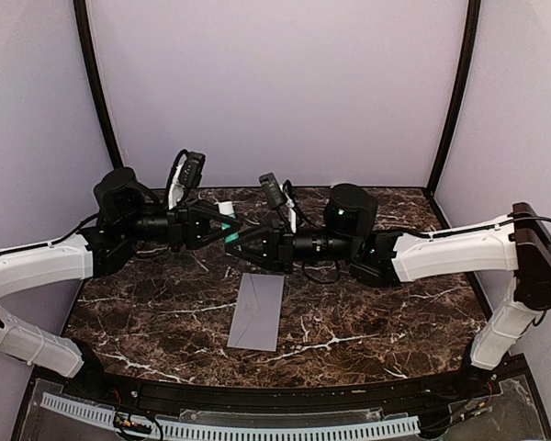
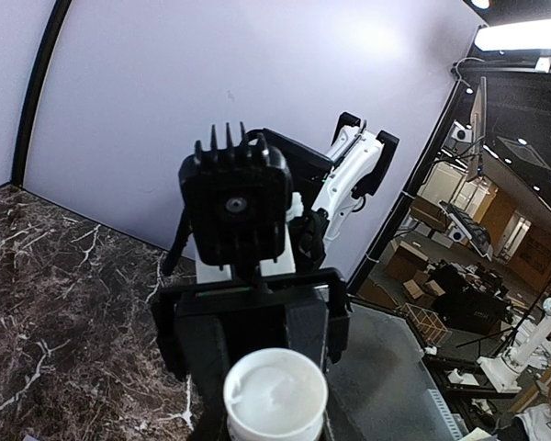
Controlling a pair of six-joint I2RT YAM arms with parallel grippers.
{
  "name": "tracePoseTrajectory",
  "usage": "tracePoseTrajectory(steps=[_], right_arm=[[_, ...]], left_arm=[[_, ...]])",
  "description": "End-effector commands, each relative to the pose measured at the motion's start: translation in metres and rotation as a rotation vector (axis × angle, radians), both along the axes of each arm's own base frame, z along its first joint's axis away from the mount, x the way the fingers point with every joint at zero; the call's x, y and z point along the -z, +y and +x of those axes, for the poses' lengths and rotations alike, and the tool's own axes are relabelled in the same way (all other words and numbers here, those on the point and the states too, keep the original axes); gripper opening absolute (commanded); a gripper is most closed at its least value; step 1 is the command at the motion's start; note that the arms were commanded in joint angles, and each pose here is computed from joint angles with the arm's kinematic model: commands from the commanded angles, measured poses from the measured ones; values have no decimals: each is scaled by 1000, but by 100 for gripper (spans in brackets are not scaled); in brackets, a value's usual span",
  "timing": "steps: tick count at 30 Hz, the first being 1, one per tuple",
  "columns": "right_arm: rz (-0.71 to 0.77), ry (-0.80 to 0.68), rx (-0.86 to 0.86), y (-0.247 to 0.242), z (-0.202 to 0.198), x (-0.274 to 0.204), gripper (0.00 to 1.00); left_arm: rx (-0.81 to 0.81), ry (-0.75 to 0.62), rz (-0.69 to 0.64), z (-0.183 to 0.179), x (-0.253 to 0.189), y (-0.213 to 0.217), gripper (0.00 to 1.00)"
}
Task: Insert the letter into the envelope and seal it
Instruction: Screw the solid glue, then close the solid glue cap on the solid glue.
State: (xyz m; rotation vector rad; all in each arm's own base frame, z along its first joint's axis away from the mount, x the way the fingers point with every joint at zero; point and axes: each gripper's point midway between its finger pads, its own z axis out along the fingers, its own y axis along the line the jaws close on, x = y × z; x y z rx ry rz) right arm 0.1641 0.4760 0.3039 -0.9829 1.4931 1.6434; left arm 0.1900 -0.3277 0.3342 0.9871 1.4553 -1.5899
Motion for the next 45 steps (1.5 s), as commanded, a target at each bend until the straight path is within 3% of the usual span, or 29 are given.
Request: tracePoseTrajectory(steps=[1, 4, 10, 19, 24, 27, 30, 32, 35, 40, 45], right_arm=[[20, -12, -7, 5, -2, -9, 10], [8, -3, 14, 8, 1, -8, 1], [-92, -19, 172, 17, 20, -1, 1], [-404, -86, 552, 26, 61, 33, 1], [-504, -118, 632, 32, 67, 45, 2], [-472, -115, 593, 31, 59, 39, 16], [-388, -135, 514, 27, 42, 22, 50], [-348, -150, 468, 19, 30, 14, 63], [-299, -167, 411, 2, 15, 4, 70], [-201, -158, 378, -32, 7, -24, 74], [-135, -84, 477, -62, 32, -50, 76]], left_arm=[[20, -39, -21, -8, -6, 2, 0], [-22, -40, -11, -1, -4, 2, 0], [-119, -5, 35, 17, 7, 1, 0], [-288, 54, 112, 45, 28, 6, 0], [-302, 81, 130, 50, 35, 5, 0], [-308, 79, 135, 51, 35, 5, 0], [-339, 62, 142, 54, 32, 9, 0], [-365, 42, 142, 55, 29, 12, 0], [-393, 9, 142, 56, 23, 17, 0], [-338, -34, 132, 47, 17, 14, 0], [-196, -70, 126, 22, 17, -3, 0]])
